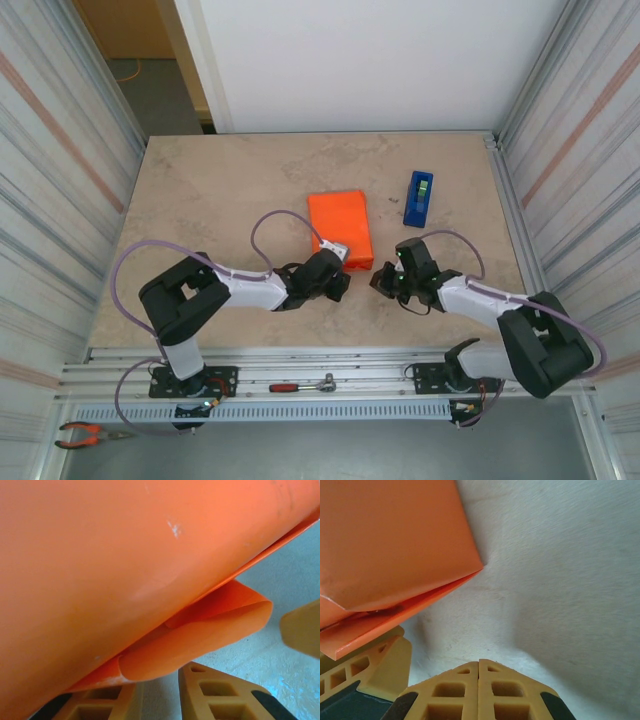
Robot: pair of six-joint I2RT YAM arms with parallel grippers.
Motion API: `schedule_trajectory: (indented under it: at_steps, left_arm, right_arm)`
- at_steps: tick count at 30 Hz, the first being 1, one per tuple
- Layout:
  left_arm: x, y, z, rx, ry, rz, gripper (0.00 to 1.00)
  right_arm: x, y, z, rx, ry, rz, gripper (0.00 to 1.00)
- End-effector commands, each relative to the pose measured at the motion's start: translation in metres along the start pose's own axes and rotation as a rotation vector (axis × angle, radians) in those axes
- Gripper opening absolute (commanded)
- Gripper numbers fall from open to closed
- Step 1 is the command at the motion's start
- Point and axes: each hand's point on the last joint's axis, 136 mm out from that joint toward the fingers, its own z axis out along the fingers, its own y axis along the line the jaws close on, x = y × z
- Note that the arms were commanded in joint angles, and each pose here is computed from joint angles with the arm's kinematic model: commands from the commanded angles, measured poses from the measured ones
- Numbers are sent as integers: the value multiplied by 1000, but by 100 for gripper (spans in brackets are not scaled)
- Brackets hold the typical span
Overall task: Wrap the gift box in paper
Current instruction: Fifth fold the wrapping paper around the gift box.
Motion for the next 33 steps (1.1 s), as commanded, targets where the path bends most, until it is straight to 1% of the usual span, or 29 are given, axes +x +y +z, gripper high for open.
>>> schedule_trajectory:
  at_steps: [1, 4, 9, 13, 15, 18, 19, 21, 24, 25, 30, 33]
  left_arm:
    - [-17, 0, -3, -16, -35, 10, 26]
    - [-19, -2, -3, -10, -34, 13, 27]
    - [-26, -4, -8, 5, -39, 10, 27]
    - [-38, -7, -24, 31, -53, 25, 27]
    - [-48, -6, -36, 45, -73, 32, 30]
    - [-68, 0, -57, 58, -117, 46, 40]
    - [-76, 3, -64, 54, -137, 56, 45]
    - [-90, 11, -78, 37, -175, 71, 61]
    - [-111, 25, -94, 11, -222, 88, 96]
    - [-117, 29, -98, 3, -234, 96, 99]
    - [-136, 47, -105, 13, -246, 164, 99]
    - [-145, 53, -106, 6, -301, 306, 99]
  right_arm:
    - [-1, 15, 9, -48, -12, -42, 0]
    - [-5, 19, 18, -55, -28, -46, 0]
    - [-21, 27, 29, -63, -70, -41, 0]
    - [-33, 38, 35, -84, -83, -34, 0]
    - [-36, 43, 36, -96, -83, -31, 0]
    - [-38, 47, 36, -103, -82, -35, 0]
    - [-38, 47, 36, -103, -79, -34, 0]
    - [-39, 49, 35, -108, -77, -36, 0]
    - [-40, 49, 36, -107, -74, -33, 0]
    - [-40, 48, 36, -106, -74, -32, 0]
    - [-44, 51, 33, -116, -74, -30, 0]
    - [-46, 54, 32, -118, -74, -34, 0]
